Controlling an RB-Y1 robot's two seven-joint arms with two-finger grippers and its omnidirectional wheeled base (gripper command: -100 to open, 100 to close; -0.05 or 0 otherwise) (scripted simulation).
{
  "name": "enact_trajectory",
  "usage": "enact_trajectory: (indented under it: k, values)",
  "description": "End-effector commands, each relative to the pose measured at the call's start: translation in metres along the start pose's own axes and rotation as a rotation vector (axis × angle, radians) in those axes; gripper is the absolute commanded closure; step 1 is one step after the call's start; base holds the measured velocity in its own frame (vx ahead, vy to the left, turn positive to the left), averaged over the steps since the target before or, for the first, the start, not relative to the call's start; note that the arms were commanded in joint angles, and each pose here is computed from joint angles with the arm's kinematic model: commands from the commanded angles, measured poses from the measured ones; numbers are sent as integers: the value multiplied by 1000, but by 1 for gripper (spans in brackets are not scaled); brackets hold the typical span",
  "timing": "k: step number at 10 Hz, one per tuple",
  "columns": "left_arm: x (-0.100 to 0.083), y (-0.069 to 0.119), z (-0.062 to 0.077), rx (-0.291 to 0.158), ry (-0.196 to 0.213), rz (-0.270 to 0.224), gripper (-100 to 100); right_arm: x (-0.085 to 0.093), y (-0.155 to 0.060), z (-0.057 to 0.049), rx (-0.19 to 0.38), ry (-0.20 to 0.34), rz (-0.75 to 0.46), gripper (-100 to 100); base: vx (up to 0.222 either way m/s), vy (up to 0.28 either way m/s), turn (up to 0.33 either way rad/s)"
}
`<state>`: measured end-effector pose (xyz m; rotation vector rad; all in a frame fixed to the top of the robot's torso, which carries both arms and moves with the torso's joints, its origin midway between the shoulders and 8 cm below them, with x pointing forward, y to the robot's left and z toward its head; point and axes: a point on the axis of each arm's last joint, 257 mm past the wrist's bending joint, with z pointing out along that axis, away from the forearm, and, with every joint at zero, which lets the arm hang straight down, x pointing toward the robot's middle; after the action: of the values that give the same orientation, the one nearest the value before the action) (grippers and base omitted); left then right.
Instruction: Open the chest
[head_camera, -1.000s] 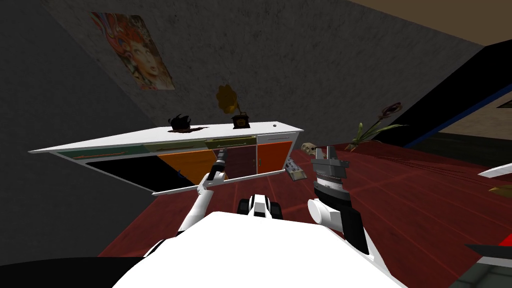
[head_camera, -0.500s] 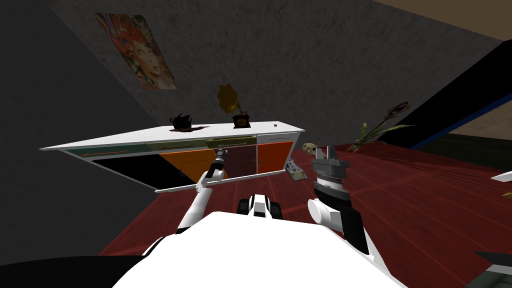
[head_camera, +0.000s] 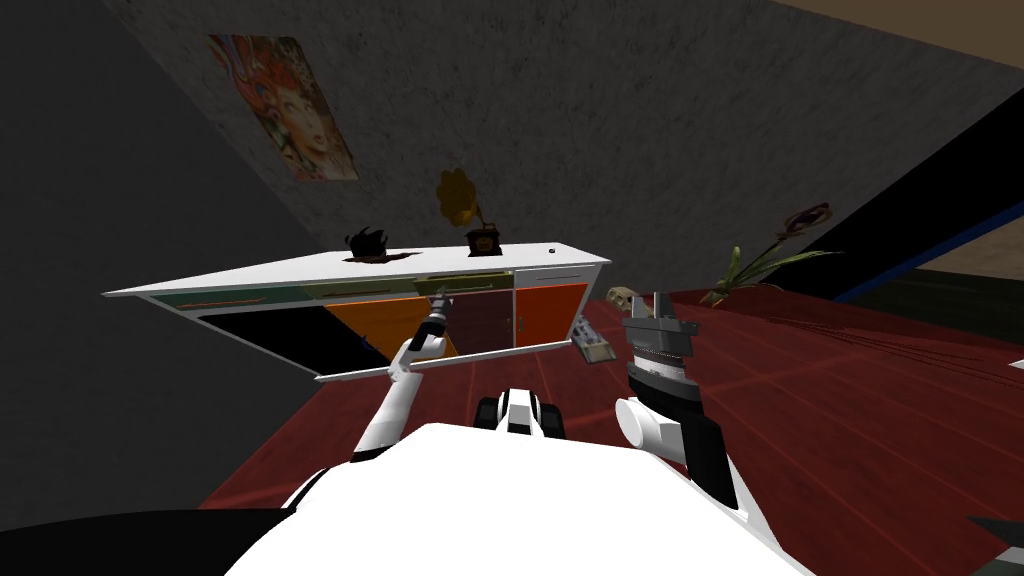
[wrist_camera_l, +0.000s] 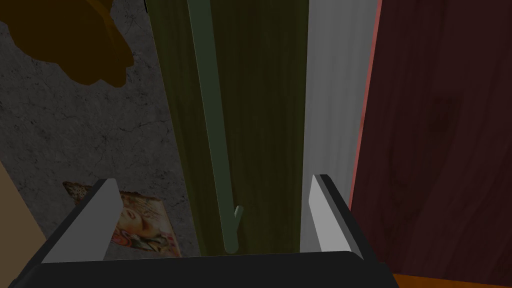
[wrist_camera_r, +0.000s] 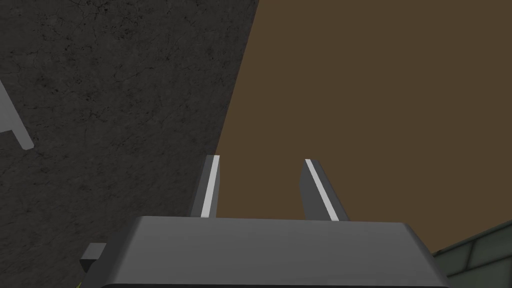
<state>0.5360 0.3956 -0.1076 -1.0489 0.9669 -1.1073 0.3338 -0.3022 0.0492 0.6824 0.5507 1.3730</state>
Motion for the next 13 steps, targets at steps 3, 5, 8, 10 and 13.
enact_trajectory:
  k: [3, 5, 8, 10, 13]
  values:
    - [-6, -1, 6, -26, -10, -7, -100, 0, 0, 0, 0, 0, 0, 0, -2, -16, 22]
    - [17, -3, 9, -30, -3, -9, -100, 0, 0, 0, 0, 0, 0, 0, 12, 63, 41]
    - [41, -7, 12, -30, 5, -11, -100, 0, 0, 0, 0, 0, 0, 0, 27, 84, 24]
    - [56, -11, 13, -29, 10, -12, -100, 0, 0, 0, 0, 0, 0, 0, 20, 59, 26]
    - [67, -14, 17, -27, 14, -14, -100, 0, 0, 0, 0, 0, 0, 0, 15, 55, 19]
